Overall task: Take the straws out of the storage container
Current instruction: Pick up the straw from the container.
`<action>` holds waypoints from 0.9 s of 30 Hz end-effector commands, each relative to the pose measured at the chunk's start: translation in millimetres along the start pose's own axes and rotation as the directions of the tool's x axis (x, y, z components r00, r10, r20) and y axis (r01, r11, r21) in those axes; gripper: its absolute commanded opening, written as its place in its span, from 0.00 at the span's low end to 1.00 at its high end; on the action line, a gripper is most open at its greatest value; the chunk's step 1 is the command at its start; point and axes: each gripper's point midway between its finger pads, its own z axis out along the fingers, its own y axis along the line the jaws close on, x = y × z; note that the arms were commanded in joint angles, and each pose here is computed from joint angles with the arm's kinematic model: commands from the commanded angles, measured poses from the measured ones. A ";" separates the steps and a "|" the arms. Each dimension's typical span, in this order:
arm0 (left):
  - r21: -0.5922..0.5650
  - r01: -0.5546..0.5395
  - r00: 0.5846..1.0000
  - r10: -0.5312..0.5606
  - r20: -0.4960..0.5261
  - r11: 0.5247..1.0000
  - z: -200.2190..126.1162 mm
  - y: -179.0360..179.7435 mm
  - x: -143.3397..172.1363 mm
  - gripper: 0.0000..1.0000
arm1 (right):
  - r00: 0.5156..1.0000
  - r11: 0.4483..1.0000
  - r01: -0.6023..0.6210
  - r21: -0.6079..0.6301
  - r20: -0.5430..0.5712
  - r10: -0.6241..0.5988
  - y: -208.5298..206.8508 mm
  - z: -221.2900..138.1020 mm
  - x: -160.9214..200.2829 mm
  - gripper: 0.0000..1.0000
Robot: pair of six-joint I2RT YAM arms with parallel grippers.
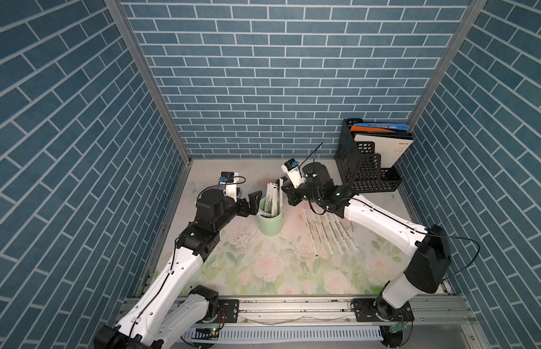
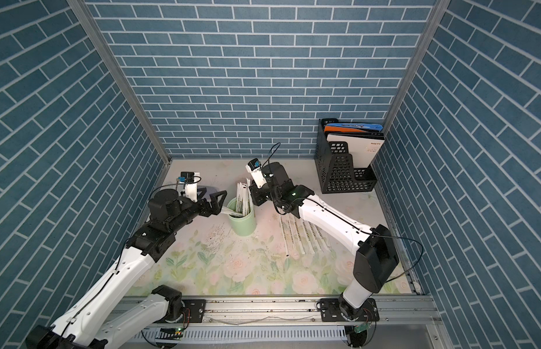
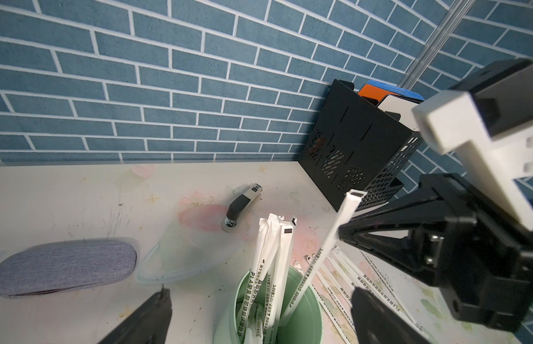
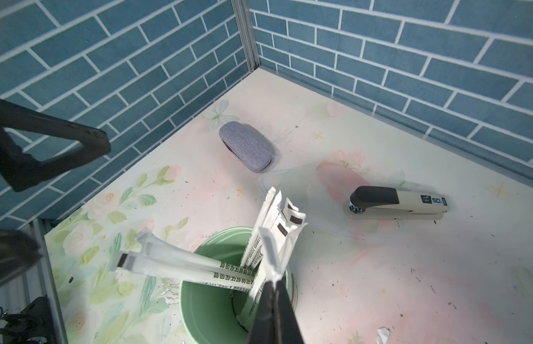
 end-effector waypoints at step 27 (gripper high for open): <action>0.002 -0.009 1.000 0.009 0.026 1.000 -3.5 -2.7 -9.5 1.00 | 0.988 0.993 -0.077 0.093 -0.129 0.089 10.7 -138.1 -42.3 0.00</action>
